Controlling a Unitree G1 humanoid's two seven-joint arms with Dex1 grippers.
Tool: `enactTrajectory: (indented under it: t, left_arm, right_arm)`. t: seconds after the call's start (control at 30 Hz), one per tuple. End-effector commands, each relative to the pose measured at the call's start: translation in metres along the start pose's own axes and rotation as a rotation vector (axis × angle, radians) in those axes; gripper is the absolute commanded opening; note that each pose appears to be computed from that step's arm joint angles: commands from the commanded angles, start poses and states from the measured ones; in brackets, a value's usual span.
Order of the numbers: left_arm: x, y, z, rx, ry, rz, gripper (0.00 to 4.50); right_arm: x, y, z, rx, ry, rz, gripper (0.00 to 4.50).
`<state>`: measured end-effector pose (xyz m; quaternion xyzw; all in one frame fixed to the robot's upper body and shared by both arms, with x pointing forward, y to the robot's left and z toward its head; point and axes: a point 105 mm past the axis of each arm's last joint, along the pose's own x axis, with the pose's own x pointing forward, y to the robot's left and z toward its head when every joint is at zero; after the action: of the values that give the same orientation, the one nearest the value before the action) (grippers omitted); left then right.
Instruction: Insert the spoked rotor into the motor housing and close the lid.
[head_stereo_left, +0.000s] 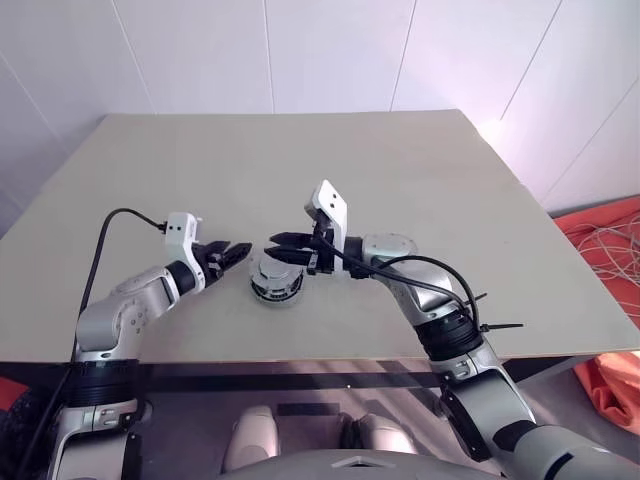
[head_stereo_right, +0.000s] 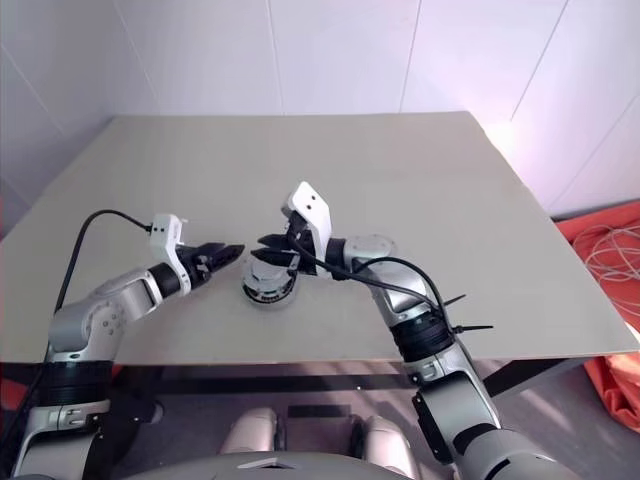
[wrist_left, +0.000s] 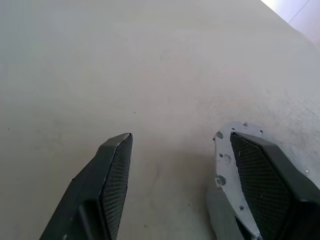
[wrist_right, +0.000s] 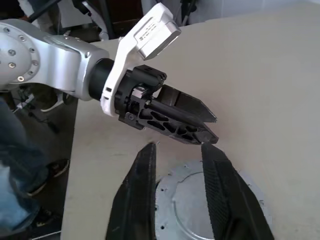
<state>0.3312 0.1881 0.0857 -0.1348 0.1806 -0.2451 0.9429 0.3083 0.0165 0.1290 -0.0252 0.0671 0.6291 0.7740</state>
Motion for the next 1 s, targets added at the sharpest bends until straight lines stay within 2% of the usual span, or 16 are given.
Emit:
enactTrajectory:
  t: [0.03,0.2,0.3,0.57,0.8,1.0]
  left_arm:
    - [-0.004,-0.004,0.015,0.034,-0.041,-0.015,3.31]
    - [-0.006,-0.004,0.015,0.038,-0.038,-0.016,3.31]
    - [-0.008,-0.005,0.013,0.038,-0.033,-0.018,3.31]
    - [-0.011,-0.006,0.013,0.045,-0.027,-0.014,3.31]
    - [-0.013,-0.004,0.013,0.047,-0.028,-0.003,3.31]
    - [-0.013,-0.004,0.013,0.047,-0.032,0.000,3.31]
  right_arm:
    - [0.002,0.011,0.011,-0.002,-0.040,0.062,2.67]
    - [0.008,0.002,-0.001,0.015,-0.004,0.023,4.45]
    - [0.020,-0.014,-0.014,-0.002,0.028,-0.065,4.48]
    - [0.037,-0.020,-0.037,-0.011,0.068,-0.069,4.48]
    - [0.035,-0.025,-0.036,-0.046,0.072,-0.079,4.48]
    - [0.020,-0.031,-0.043,-0.074,0.107,-0.124,4.48]
